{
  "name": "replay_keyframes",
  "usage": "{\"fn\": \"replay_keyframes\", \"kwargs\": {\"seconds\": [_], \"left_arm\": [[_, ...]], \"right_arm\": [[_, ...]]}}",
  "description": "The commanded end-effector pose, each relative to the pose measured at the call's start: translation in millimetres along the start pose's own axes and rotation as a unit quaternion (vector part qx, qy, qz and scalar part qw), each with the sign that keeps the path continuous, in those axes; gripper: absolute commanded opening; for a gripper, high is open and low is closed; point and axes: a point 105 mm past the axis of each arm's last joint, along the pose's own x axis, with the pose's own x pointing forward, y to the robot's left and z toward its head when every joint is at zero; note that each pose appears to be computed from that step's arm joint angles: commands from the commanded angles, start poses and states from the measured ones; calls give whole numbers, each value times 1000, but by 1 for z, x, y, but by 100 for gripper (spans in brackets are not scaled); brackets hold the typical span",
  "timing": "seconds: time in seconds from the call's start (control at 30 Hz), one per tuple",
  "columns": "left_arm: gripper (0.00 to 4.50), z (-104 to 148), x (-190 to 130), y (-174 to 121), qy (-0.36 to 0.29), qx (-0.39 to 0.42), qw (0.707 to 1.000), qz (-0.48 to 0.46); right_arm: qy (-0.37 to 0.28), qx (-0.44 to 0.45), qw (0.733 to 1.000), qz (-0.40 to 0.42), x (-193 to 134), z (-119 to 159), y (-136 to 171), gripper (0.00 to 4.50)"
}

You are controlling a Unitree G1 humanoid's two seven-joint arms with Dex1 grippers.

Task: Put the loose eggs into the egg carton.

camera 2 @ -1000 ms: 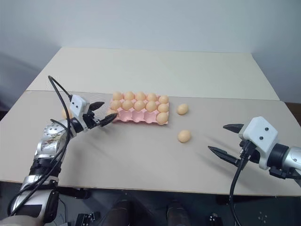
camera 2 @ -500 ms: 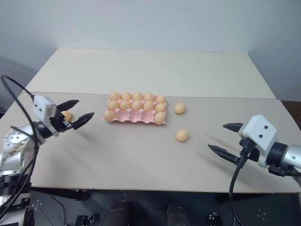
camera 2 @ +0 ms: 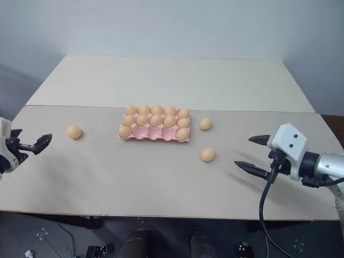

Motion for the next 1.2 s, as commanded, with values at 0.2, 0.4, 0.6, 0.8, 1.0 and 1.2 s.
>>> {"fn": "replay_keyframes", "kwargs": {"seconds": [0.2, 0.4, 0.6, 0.8, 1.0, 1.2], "left_arm": [[447, 12, -2, 3, -27, 6, 1000, 9], [447, 11, 6, 0, -29, -1, 1000, 6], [447, 9, 29, -1, -43, -38, 998, 9], [447, 8, 61, -8, -62, -58, 996, 14], [447, -2, 85, -23, -52, -65, 997, 5], [447, -12, 97, -29, -44, -68, 997, 12]], "right_arm": [[-3, -26, 1000, 0, -3, 7, -4, 450], [-2, -24, 1000, -5, -5, 7, -2, 450], [-2, -24, 1000, -11, -7, 8, -1, 450], [0, -26, 1000, -17, -11, 10, -2, 450], [5, -26, 999, -27, -16, 9, -3, 450], [12, -22, 999, -33, -20, 7, -2, 450]]}}
